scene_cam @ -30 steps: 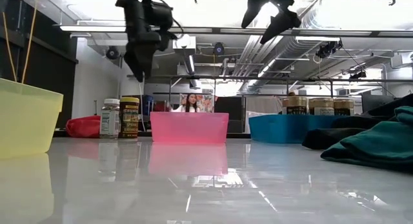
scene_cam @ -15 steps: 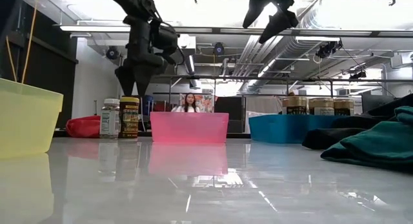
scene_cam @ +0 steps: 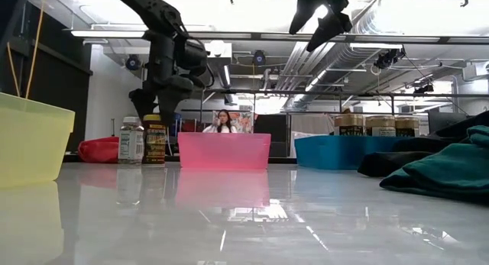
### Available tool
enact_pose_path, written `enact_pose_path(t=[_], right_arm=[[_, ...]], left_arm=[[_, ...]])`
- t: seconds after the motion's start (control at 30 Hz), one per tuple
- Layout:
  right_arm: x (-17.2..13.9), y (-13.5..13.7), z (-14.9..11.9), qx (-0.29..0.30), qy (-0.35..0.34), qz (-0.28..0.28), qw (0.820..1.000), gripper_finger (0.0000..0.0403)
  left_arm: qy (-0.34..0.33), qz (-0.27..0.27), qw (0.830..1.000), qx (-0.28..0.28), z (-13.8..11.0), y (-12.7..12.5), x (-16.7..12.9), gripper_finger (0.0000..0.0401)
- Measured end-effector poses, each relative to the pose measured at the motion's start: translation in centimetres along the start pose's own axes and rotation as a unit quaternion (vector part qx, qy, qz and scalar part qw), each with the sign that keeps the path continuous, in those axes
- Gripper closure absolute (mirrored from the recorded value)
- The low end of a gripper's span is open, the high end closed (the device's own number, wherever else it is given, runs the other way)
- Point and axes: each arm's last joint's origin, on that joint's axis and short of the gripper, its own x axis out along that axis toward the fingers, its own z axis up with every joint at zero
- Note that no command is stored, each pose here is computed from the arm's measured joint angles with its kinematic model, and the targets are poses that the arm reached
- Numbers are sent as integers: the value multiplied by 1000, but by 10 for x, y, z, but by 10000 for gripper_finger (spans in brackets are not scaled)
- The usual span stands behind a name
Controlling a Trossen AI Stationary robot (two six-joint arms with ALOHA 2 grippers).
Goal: Sort spices by type
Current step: Put the top yellow seasoning bottle into the pink bin
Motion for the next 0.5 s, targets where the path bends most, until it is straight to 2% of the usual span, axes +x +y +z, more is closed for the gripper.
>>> enact_pose_path(t=[0.23,0.37,0.5], right_arm=[[0,0,0,-4,0,0,1000,41],[0,0,0,-4,0,0,1000,41],[0,0,0,-4,0,0,1000,41]], left_arm=[[-9,0,1000,5,1,0,5,62],[-22,-2,1000,2,3,0,8,103],[-33,-5,999,13,5,-1,9,166]])
